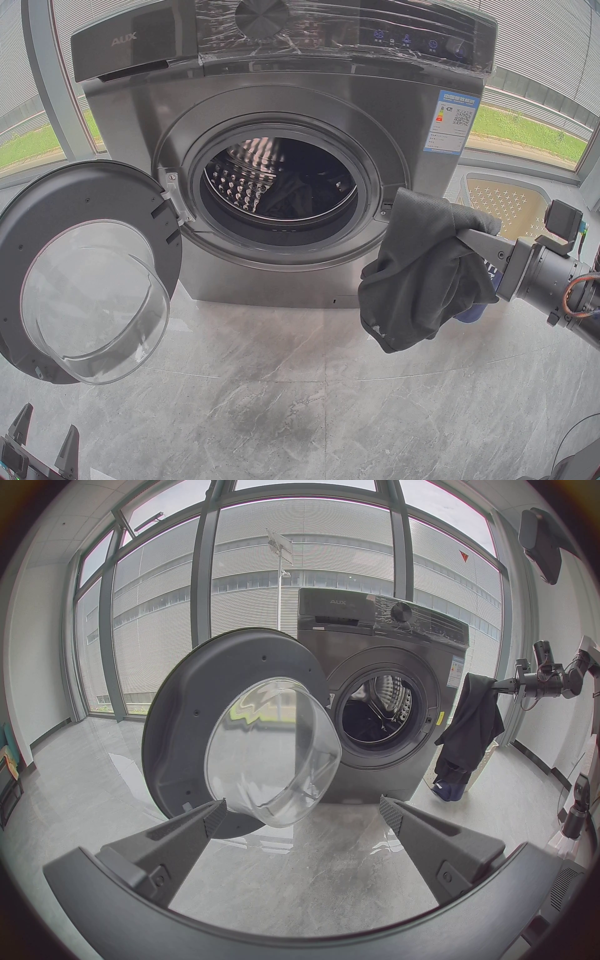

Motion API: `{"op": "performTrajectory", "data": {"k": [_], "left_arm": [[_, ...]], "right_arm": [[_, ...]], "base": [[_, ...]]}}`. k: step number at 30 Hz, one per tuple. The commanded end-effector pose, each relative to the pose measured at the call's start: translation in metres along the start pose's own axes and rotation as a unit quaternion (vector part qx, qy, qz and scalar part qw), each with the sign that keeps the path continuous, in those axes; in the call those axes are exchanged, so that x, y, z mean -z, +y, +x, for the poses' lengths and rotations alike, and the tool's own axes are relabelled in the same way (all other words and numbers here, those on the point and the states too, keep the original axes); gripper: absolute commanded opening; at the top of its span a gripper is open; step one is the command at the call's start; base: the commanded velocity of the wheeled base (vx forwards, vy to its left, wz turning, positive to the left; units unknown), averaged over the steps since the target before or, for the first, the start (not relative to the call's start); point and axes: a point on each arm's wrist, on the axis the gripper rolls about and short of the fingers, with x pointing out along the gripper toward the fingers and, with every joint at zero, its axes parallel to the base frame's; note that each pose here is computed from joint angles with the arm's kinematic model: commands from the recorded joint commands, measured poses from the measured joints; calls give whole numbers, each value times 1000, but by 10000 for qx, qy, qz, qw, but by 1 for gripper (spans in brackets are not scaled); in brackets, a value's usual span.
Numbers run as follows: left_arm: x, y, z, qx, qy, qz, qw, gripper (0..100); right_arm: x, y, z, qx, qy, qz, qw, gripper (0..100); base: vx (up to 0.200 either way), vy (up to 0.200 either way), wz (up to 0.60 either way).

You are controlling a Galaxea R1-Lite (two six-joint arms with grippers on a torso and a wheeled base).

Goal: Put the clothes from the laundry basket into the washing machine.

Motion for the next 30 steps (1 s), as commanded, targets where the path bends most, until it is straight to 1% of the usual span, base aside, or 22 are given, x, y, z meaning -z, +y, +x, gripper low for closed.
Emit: {"op": "performTrajectory", "data": {"k": [1,6,8,9,10,11,12,13,15,18,19,21,22,23,24,25,27,28,29,30], "left_arm": [[5,0,0,-4,22,-1,10000,100],[5,0,0,-4,22,-1,10000,100],[5,0,0,-4,22,6,10000,100],[5,0,0,-3,14,6,10000,100],[5,0,0,-3,14,14,10000,100],[5,0,0,-11,6,29,10000,100],[5,0,0,-18,6,91,10000,100],[5,0,0,-18,13,106,9999,100],[5,0,0,12,7,83,10000,100],[5,0,0,5,7,98,10000,100],[5,0,0,-3,14,106,9999,100],[5,0,0,-3,14,137,9999,100],[5,0,0,-3,-1,182,9998,100],[5,0,0,-10,-25,198,9998,100],[2,0,0,-21,-140,127,9998,100],[-10,-1,-3,-6,-439,25,9990,100],[-37,-3,-10,139,-929,-140,9955,100],[-42,-3,-11,232,-938,-139,9952,100],[-46,-5,-9,527,-775,-98,9956,100],[-47,-5,-7,702,-634,-83,9955,100]], "right_arm": [[2,-1,0,12,31,-3,10000,0],[4,-1,1,20,108,-1,9999,0],[12,-4,8,72,244,34,9997,0],[16,-4,12,85,328,97,9994,0],[20,-3,15,69,398,129,9991,0],[26,1,18,-16,506,126,9986,0],[30,6,20,-72,580,112,9982,0],[32,9,22,-119,611,99,9980,0],[30,16,22,-217,561,85,9982,0],[26,18,24,-243,458,91,9986,0],[22,20,28,-305,319,128,9989,0],[18,24,32,-414,157,193,9988,0],[16,25,34,-453,66,214,9987,0],[16,26,37,-469,16,230,9986,0],[16,27,40,-486,-34,252,9985,0],[16,27,43,-498,-70,258,9984,0],[18,30,47,-561,-113,268,9980,0],[18,32,48,-588,-119,280,9978,0],[19,34,51,-631,-128,285,9975,0],[20,35,53,-638,-101,289,9975,0]], "base": [[0,0,0],[0,0,0],[0,0,0],[0,0,0],[0,0,0],[0,0,0],[0,0,0],[0,0,0],[0,0,0],[0,0,0],[0,0,0],[0,0,0],[0,0,0],[0,0,0],[0,0,0],[0,0,0],[0,0,0],[0,0,0],[0,0,0],[0,0,0]]}}
